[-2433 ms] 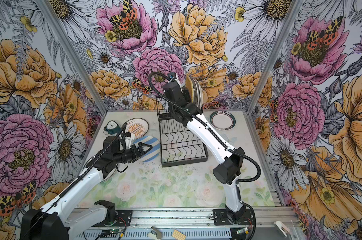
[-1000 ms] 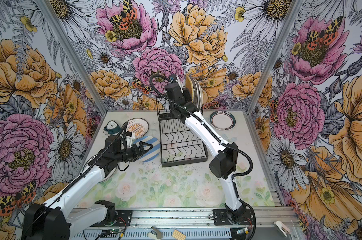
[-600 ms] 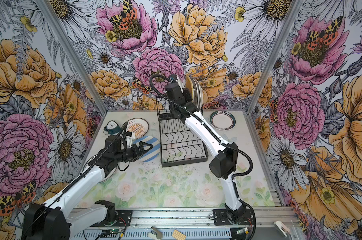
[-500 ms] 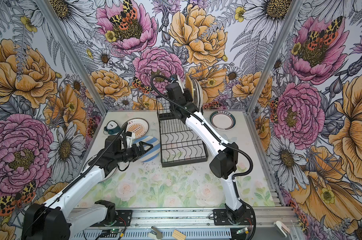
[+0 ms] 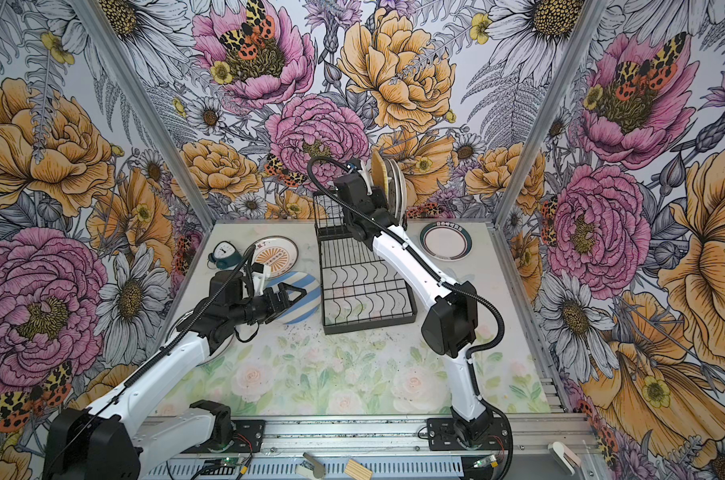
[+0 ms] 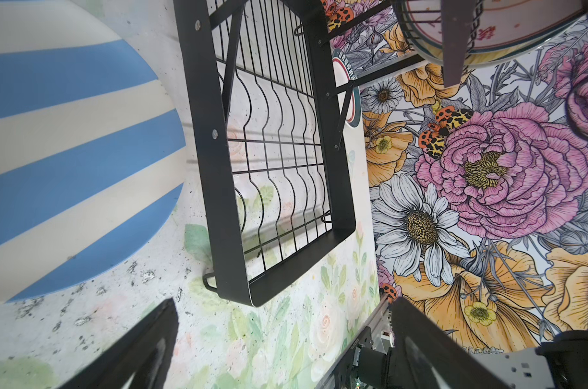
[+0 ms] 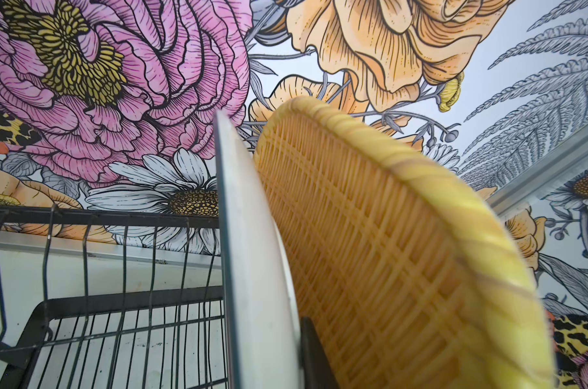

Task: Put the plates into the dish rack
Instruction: 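Lower the sunburst plate into the rack slot beside the woven tray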

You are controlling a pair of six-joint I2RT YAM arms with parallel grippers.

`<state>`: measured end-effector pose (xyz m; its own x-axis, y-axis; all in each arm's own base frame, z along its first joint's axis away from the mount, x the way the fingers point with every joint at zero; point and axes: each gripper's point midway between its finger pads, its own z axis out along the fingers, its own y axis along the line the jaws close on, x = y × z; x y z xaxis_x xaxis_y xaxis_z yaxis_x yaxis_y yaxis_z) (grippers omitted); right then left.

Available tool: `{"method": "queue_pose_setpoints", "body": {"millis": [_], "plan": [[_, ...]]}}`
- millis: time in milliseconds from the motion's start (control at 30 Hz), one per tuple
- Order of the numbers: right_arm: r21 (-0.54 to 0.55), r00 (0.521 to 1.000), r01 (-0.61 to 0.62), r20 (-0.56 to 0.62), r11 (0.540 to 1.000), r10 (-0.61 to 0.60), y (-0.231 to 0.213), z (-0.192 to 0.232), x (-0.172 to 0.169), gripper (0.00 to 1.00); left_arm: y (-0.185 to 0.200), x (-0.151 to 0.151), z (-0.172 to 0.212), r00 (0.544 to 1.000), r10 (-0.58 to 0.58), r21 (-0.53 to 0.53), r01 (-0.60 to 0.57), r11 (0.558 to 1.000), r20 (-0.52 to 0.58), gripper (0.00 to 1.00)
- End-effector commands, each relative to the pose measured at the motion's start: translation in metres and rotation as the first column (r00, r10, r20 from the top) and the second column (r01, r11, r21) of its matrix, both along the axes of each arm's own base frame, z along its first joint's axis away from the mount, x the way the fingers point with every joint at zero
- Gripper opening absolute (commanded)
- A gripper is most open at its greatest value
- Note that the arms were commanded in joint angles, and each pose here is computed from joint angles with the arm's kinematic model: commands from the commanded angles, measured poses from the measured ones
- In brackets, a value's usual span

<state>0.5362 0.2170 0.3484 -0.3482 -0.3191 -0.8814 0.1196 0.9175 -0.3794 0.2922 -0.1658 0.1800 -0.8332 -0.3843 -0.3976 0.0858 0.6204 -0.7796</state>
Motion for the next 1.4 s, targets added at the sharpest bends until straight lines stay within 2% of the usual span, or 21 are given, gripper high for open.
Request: {"method": "queue_pose_setpoints", "body": {"millis": [0,67,200,267,467,933,1367], "plan": [[0.080,0.995,0.030,0.094,0.996,-0.038,-0.016,0.039,-0.006,0.00,0.006,0.002,0.003,0.999,0.031,0.002,-0.031,1.000,0.017,0.99],[0.083,0.995,0.031,0.092,0.996,-0.039,-0.018,0.038,-0.006,0.00,0.006,0.001,0.004,0.999,0.033,0.002,-0.033,0.999,0.019,0.99],[0.082,0.995,0.028,0.089,0.996,-0.035,-0.018,0.038,-0.007,0.18,0.007,0.000,0.003,0.999,0.037,0.002,-0.037,0.999,0.018,0.99],[0.083,0.995,0.025,0.090,0.996,-0.032,-0.019,0.040,-0.008,0.23,0.006,0.000,0.004,0.999,0.039,0.001,-0.039,0.999,0.020,0.99],[0.087,0.995,0.021,0.097,0.996,-0.030,-0.023,0.047,-0.016,0.32,0.004,-0.001,0.004,0.999,0.039,0.003,-0.039,0.999,0.020,0.99],[0.113,0.992,-0.026,0.124,0.993,0.012,-0.023,0.072,-0.047,0.38,-0.004,-0.005,0.007,0.999,0.035,0.013,-0.036,0.999,0.034,0.98],[0.210,0.987,-0.110,0.135,0.971,0.083,-0.012,0.080,-0.098,0.41,0.003,-0.006,0.006,0.997,0.075,0.039,-0.076,0.996,0.029,0.99]]}}
